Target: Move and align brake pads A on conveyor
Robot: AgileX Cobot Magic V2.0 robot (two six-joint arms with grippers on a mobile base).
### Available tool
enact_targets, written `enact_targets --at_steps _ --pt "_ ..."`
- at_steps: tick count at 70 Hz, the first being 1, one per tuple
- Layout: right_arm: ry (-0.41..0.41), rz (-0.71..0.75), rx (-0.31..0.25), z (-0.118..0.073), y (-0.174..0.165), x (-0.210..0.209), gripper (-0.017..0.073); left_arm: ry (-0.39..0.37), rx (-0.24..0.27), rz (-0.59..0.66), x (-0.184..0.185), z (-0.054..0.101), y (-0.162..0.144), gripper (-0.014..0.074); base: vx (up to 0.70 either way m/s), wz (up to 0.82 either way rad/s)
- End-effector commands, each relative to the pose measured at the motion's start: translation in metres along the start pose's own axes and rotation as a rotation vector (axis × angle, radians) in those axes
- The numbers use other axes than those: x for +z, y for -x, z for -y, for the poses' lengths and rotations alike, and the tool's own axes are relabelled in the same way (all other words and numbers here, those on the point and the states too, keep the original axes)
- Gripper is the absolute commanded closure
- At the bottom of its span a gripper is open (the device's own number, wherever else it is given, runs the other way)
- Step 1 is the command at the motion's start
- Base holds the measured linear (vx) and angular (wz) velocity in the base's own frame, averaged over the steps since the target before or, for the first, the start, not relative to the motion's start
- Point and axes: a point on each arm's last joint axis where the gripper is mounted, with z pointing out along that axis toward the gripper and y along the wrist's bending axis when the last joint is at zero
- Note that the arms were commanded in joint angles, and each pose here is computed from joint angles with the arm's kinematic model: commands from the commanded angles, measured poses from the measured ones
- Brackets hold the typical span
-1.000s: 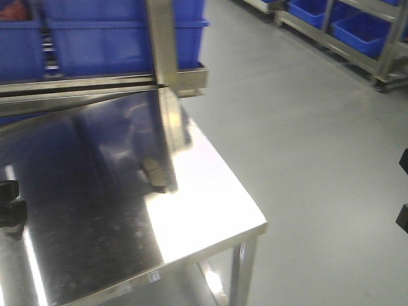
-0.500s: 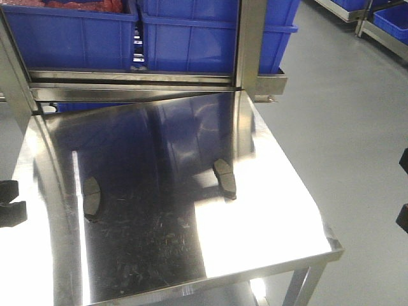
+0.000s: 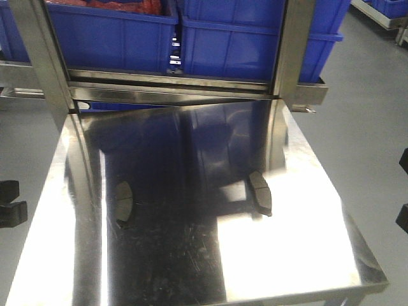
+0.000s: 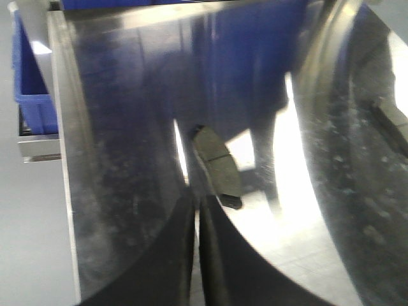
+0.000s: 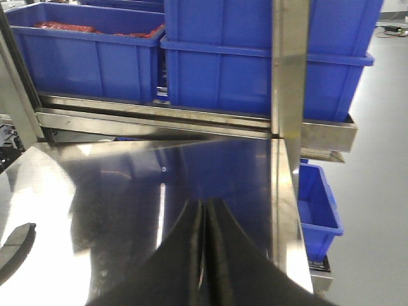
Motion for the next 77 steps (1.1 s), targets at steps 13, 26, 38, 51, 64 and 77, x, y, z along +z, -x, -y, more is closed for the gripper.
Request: enact_targets --at_steps 13,26,38,51,64,77 --pt "-0.004 0.101 -0.011 -0.0001 0.0157 -0.0023 0.0568 -0.018 0.001 0.086 -0.0050 0.0031 0.0124 0.0601 0.10 0.19" --pt "-0.004 0.101 -0.011 -0.0001 0.0157 -0.0023 0.0568 -0.018 0.001 0.086 -0.0050 0.0031 0.0124 0.0601 0.11 0.14" --pt "-0.004 0.101 -0.011 -0.0001 0.0157 -0.0023 0.0568 -0.018 0.001 0.086 -0.0050 0.0031 0.0124 0.0601 0.09 0.10" --pt "-0.004 0.101 -0.011 -0.0001 0.0157 -0.0023 0.0568 -0.018 0.001 0.086 -0.0050 0.0031 0.0124 0.0601 0.06 0.01" --pt "-0.004 0.101 -0.011 -0.0001 0.0157 -0.0023 0.0568 -0.018 0.001 0.086 -0.0050 0.0031 0.0124 0.0601 0.01 0.00" --pt "-0.004 0.101 -0.011 -0.0001 0.0157 -0.0023 0.0568 -0.018 0.001 0.086 -0.0050 0.0031 0.0124 0.0601 0.00 0.00"
